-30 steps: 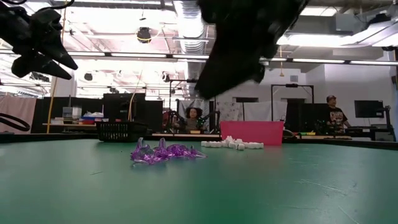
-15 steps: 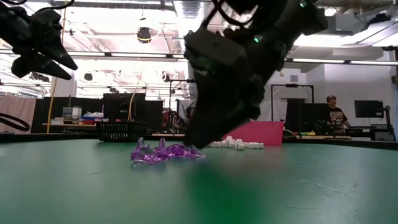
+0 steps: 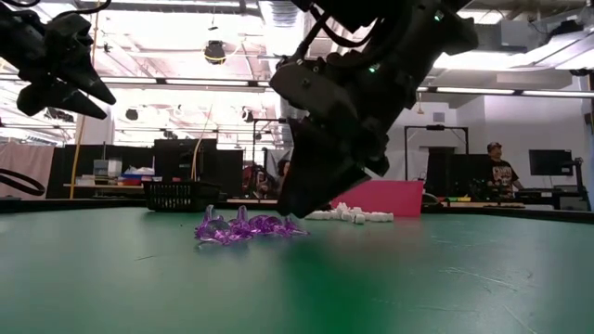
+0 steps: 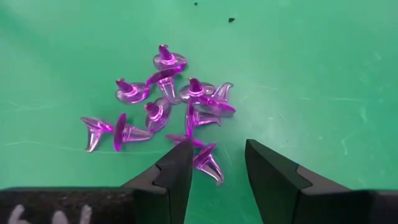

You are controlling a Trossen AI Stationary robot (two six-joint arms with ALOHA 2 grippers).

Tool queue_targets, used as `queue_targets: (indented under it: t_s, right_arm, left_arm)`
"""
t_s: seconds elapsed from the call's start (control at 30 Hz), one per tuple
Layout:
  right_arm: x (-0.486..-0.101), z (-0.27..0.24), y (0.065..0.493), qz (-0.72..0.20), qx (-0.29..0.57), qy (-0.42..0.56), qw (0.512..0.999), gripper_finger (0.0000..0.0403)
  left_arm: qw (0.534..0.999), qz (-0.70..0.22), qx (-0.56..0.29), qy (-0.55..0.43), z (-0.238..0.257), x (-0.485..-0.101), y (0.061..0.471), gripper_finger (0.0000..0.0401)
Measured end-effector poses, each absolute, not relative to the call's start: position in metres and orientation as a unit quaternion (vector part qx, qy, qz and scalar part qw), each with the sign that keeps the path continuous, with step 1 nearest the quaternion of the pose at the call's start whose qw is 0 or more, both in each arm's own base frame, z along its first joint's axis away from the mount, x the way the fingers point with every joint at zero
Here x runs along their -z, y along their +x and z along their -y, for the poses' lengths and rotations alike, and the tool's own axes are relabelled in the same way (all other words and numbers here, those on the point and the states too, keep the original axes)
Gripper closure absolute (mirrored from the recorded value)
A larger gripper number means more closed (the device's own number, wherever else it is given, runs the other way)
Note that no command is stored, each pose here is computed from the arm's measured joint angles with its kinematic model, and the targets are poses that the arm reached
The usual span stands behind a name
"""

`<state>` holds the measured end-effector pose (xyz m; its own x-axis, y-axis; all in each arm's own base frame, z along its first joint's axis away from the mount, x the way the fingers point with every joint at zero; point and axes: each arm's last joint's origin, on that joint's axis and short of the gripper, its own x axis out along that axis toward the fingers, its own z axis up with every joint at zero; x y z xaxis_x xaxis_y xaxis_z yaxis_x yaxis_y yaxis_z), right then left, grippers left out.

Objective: Sort Halloween decoration
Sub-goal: Put the pink witch hat toy into the orange bin

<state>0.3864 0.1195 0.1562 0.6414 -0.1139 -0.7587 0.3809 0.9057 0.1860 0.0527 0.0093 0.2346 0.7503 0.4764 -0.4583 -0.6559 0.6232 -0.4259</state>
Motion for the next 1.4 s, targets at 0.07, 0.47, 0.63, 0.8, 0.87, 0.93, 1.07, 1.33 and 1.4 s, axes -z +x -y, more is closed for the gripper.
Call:
queue_targets:
  t_s: [0.07, 0.47, 0.63, 0.8, 0.87, 0.93, 1.07, 1.33, 1.4]
  right_arm:
    - [-0.1563, -0.1196, 0.3863, -0.4, 0.138, 0.167, 0.891, 0.0227]
    - [-0.1534, -0.1224, 0.3825, -0.409, 0.144, 0.175, 0.884, 0.0229]
    - [-0.1533, -0.1223, 0.3829, -0.406, 0.143, 0.177, 0.885, 0.0236]
    - [-0.1531, -0.1231, 0.3823, -0.407, 0.146, 0.184, 0.883, 0.024]
    - [-0.153, -0.1231, 0.3823, -0.407, 0.147, 0.185, 0.882, 0.0242]
    - [-0.153, -0.1231, 0.3823, -0.407, 0.147, 0.185, 0.882, 0.0244]
    - [-0.153, -0.1225, 0.3824, -0.405, 0.155, 0.201, 0.879, 0.0249]
    - [-0.153, -0.1225, 0.3824, -0.402, 0.162, 0.215, 0.875, 0.0254]
    - [-0.153, -0.1226, 0.3823, -0.402, 0.162, 0.215, 0.875, 0.0254]
  left_arm:
    - [0.888, -0.152, -0.319, -0.294, -0.0093, -0.2346, 0.0526, 0.0218]
    - [0.888, -0.151, -0.321, -0.294, -0.0094, -0.2346, 0.0526, 0.0218]
    - [0.888, -0.15, -0.322, -0.293, -0.0095, -0.2347, 0.0526, 0.0218]
    - [0.887, -0.15, -0.322, -0.293, -0.0095, -0.2346, 0.0526, 0.0218]
    - [0.887, -0.15, -0.323, -0.293, -0.0096, -0.2347, 0.0526, 0.0218]
    - [0.887, -0.15, -0.323, -0.293, -0.0096, -0.2347, 0.0525, 0.0218]
    - [0.887, -0.149, -0.323, -0.293, -0.0096, -0.2347, 0.0525, 0.0218]
    - [0.887, -0.148, -0.326, -0.293, -0.0097, -0.2347, 0.0525, 0.0218]
    - [0.887, -0.148, -0.326, -0.293, -0.0098, -0.2347, 0.0525, 0.0218]
